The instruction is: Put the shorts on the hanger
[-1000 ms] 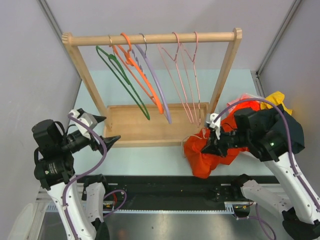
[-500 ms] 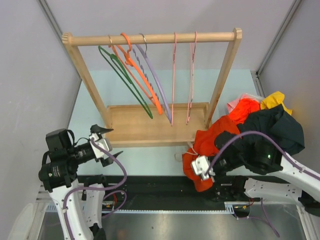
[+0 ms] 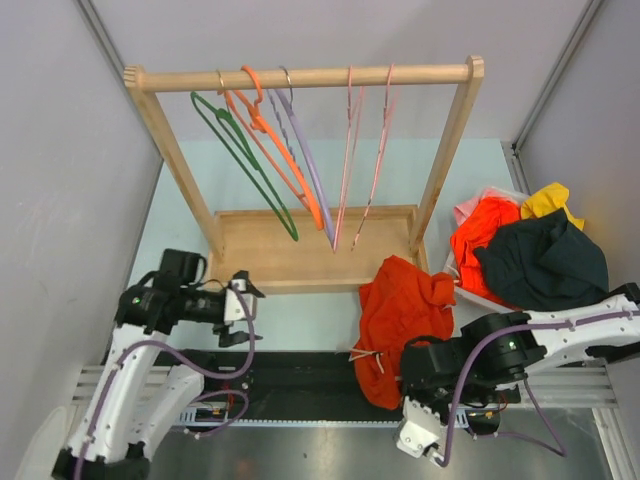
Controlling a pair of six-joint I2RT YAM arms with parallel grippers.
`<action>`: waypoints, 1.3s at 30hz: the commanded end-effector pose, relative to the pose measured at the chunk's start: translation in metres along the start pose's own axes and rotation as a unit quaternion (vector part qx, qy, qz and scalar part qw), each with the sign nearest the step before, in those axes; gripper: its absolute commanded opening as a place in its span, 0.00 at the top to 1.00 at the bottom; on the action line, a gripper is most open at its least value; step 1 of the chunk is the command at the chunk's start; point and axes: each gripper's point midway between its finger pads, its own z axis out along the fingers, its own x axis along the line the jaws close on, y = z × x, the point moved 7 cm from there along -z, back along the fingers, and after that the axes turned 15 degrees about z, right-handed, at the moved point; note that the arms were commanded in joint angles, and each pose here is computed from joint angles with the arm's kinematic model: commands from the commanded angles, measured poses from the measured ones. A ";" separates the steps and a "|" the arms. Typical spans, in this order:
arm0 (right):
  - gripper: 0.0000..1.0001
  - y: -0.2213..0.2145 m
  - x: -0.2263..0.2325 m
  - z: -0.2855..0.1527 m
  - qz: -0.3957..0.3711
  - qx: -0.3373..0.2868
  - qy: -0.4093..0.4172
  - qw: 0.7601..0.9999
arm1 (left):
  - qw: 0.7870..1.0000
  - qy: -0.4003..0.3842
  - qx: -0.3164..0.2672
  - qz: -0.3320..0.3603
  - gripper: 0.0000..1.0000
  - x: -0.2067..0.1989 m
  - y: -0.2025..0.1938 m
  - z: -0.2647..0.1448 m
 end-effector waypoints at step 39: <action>0.99 0.037 0.007 -0.027 0.001 -0.022 0.055 0.998 | 0.961 -0.227 0.016 0.158 0.61 0.024 0.070 0.316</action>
